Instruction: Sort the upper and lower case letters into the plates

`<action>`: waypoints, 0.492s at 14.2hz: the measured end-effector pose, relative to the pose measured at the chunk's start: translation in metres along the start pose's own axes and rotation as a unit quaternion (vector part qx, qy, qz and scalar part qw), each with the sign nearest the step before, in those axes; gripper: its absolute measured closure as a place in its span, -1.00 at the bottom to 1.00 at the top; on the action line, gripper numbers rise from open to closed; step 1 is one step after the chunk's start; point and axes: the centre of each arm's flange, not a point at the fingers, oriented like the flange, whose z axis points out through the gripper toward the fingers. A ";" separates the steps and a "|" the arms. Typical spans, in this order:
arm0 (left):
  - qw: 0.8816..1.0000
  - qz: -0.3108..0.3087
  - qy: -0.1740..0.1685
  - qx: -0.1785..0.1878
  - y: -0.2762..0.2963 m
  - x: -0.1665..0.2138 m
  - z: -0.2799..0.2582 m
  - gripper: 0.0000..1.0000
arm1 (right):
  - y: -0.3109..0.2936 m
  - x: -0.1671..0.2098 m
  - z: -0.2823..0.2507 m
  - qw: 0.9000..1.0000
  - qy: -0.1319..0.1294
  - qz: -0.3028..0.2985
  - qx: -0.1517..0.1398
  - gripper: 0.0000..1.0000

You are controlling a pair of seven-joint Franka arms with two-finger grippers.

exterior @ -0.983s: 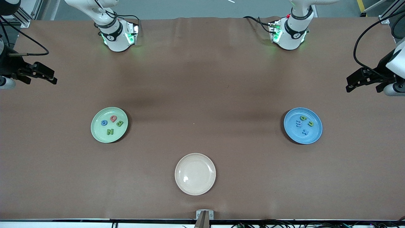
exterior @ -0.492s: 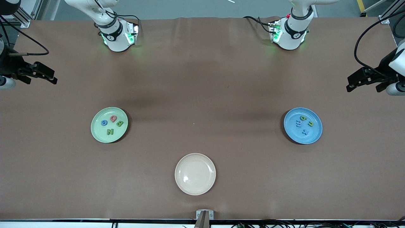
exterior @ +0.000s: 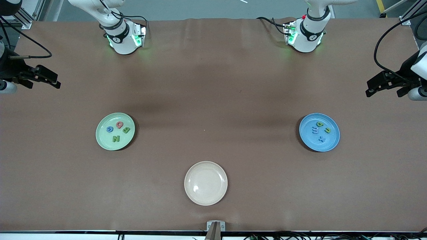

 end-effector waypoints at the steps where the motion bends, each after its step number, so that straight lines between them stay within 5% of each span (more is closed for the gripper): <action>1: 1.000 -0.003 0.003 0.000 -0.001 0.001 -0.001 -1.00 | 0.000 0.000 0.000 1.000 0.000 0.000 0.000 -1.00; 7: 0.999 -0.031 0.004 0.000 -0.003 0.001 0.000 -1.00 | 0.000 0.000 0.000 1.000 0.000 0.000 0.000 -1.00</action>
